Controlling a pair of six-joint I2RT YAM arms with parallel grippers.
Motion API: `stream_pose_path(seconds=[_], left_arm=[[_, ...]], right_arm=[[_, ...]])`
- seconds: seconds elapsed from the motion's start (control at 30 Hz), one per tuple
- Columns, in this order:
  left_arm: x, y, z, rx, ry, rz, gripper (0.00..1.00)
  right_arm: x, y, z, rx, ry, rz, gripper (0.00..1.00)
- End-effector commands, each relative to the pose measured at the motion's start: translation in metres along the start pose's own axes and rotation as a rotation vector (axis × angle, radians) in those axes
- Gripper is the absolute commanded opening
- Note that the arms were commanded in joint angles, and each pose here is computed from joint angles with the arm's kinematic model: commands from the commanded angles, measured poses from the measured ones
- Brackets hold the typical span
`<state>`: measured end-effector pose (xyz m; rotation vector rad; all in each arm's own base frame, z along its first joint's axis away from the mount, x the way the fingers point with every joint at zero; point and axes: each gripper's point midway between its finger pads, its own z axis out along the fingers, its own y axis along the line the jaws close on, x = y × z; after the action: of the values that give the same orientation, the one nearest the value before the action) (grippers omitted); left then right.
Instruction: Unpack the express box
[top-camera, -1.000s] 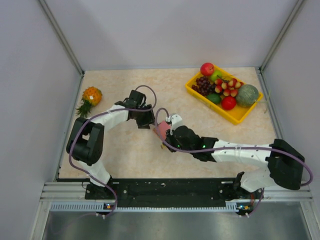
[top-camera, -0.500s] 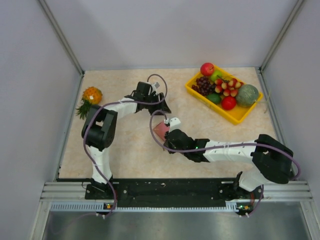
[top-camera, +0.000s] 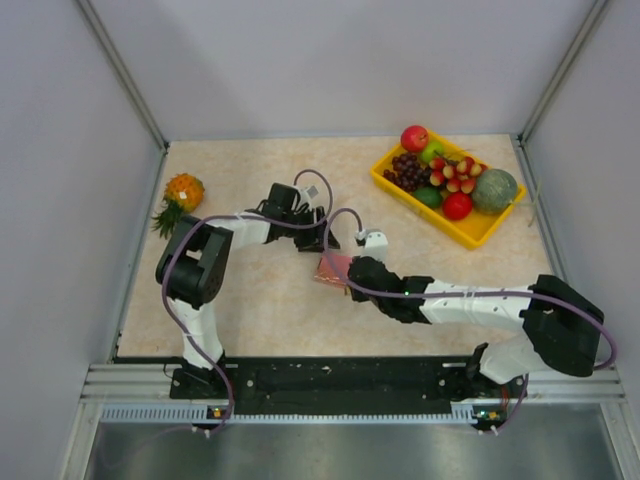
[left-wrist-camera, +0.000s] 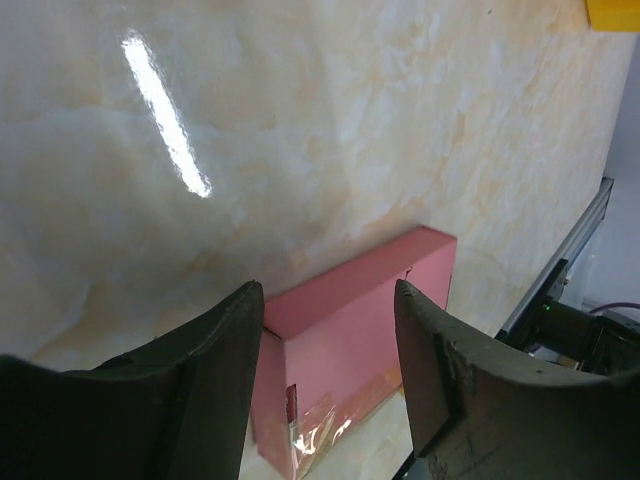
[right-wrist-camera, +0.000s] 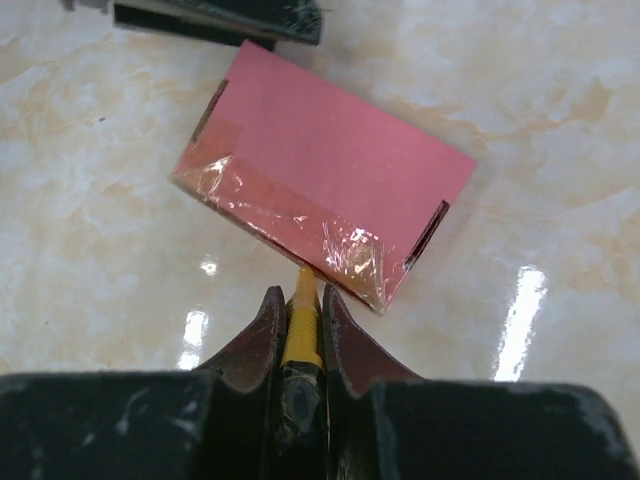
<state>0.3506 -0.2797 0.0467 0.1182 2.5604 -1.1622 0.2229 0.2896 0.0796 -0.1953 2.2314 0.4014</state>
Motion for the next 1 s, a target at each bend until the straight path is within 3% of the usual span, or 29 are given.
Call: stream_pose_path(seconds=[0.0, 0.13, 0.33, 0.5, 0.57, 0.7, 0.83, 0.97], left_arm=[[0.001, -0.027, -0.015, 0.095, -0.019, 0.051, 0.59], [0.024, -0.029, -0.025, 0.099, 0.001, 0.030, 0.59], [0.058, -0.031, -0.032, 0.109, 0.083, -0.003, 0.42], [0.073, -0.029, -0.036, 0.065, 0.106, 0.009, 0.42], [0.059, -0.022, -0.038, -0.013, 0.059, 0.046, 0.53], [0.035, -0.019, -0.042, -0.102, 0.005, 0.076, 0.59], [0.024, -0.016, -0.036, -0.136, 0.001, 0.054, 0.59], [0.023, -0.008, -0.028, -0.157, 0.014, 0.025, 0.47]], right_arm=[[-0.006, -0.040, -0.002, 0.118, -0.016, 0.024, 0.00], [-0.012, -0.049, 0.005, 0.119, -0.027, 0.031, 0.00], [-0.026, -0.058, 0.016, 0.140, -0.051, 0.074, 0.00], [-0.040, -0.066, 0.022, 0.157, -0.069, 0.112, 0.00], [-0.043, -0.067, 0.023, 0.160, -0.073, 0.124, 0.00], [-0.047, -0.072, 0.025, 0.166, -0.074, 0.137, 0.00], [-0.048, -0.074, 0.025, 0.163, -0.072, 0.145, 0.00], [-0.048, -0.073, 0.023, 0.148, -0.072, 0.158, 0.00]])
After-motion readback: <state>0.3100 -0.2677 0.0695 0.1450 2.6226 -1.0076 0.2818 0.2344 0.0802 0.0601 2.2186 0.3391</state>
